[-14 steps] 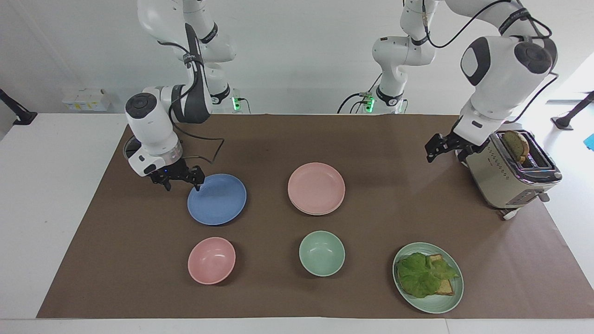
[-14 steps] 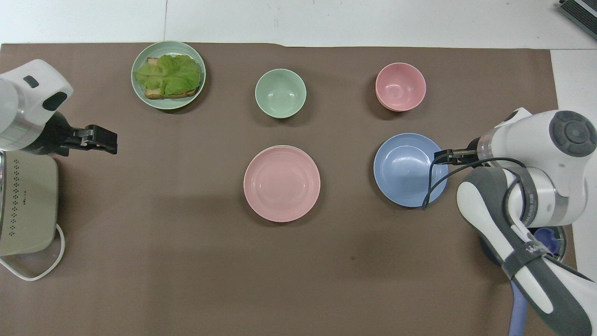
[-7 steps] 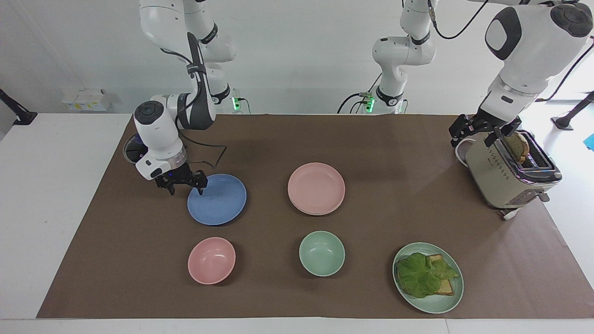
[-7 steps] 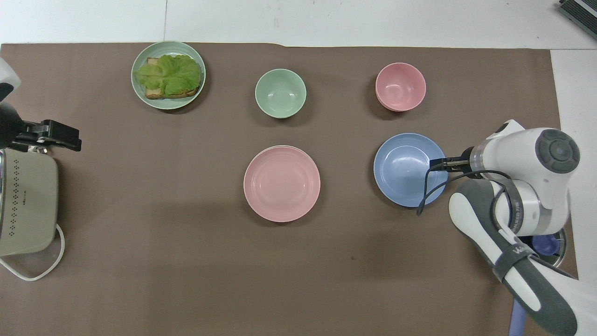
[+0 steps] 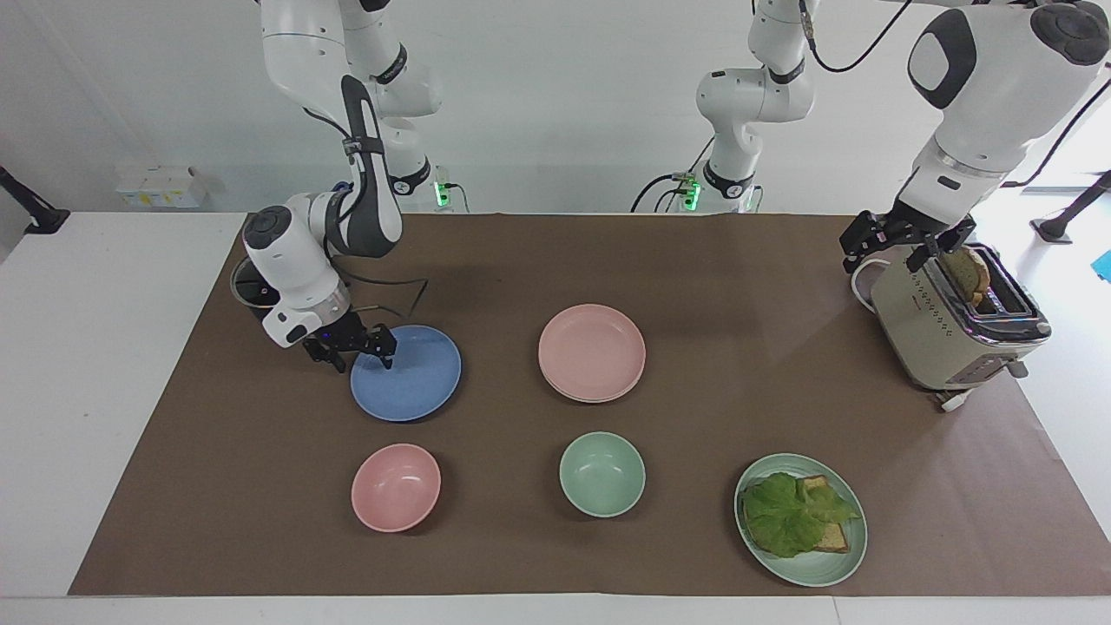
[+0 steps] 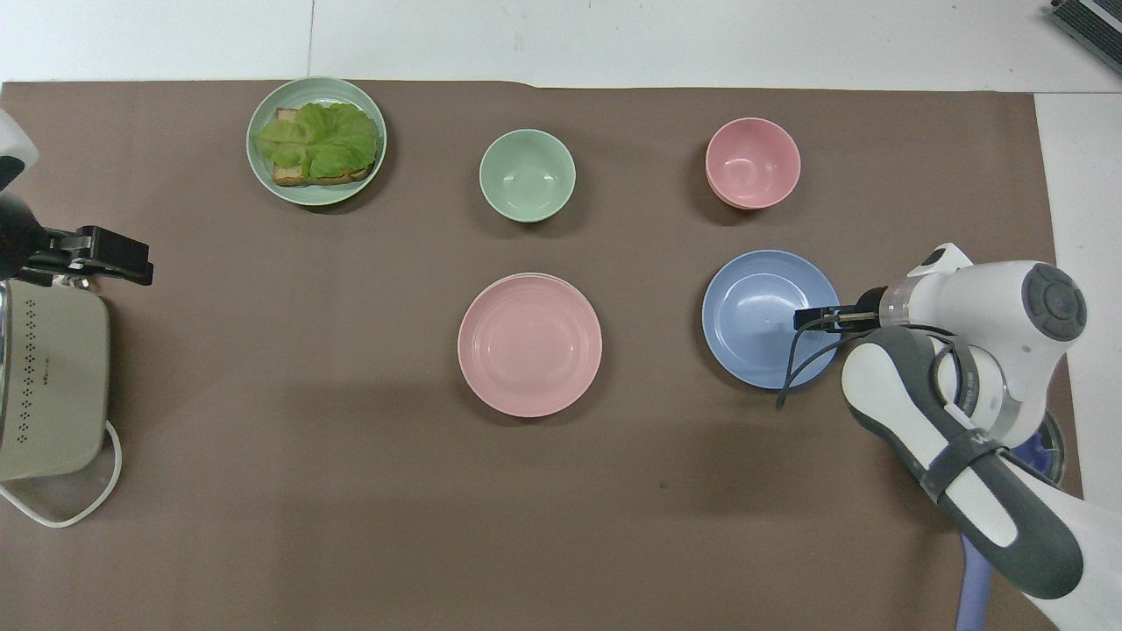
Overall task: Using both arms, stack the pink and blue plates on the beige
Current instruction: 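Lift the blue plate with the right gripper toward the pink plate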
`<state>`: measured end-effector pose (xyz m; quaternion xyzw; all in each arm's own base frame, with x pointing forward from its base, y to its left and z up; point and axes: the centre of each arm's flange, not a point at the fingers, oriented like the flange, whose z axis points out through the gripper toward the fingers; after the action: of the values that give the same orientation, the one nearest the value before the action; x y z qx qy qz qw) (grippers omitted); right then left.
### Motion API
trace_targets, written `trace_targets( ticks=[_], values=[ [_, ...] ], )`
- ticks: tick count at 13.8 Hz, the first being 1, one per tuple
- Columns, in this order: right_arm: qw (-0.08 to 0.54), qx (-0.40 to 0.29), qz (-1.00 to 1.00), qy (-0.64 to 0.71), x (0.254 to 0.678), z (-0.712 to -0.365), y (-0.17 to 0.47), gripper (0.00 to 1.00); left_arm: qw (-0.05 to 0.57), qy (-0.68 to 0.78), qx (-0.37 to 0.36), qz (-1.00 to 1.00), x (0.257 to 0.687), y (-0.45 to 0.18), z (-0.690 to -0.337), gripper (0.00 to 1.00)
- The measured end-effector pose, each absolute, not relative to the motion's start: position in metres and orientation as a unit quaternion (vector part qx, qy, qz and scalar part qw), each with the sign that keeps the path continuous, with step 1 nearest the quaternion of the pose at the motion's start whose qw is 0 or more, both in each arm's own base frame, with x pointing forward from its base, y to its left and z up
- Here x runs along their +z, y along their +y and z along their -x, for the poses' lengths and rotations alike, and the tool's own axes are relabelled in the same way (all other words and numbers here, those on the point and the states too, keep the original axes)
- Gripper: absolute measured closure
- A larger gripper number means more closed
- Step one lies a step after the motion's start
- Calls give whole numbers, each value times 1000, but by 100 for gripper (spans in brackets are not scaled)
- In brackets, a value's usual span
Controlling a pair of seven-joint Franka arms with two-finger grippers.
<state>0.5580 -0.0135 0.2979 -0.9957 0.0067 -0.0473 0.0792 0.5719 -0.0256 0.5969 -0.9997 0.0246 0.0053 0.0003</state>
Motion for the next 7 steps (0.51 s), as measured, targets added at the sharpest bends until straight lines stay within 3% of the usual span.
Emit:
trace_targets(
  ticks=[7],
  values=[
    [117,-53,990,53,298,-558,-19,85,0,25,5,1000,597,-25,-572,0]
  ],
)
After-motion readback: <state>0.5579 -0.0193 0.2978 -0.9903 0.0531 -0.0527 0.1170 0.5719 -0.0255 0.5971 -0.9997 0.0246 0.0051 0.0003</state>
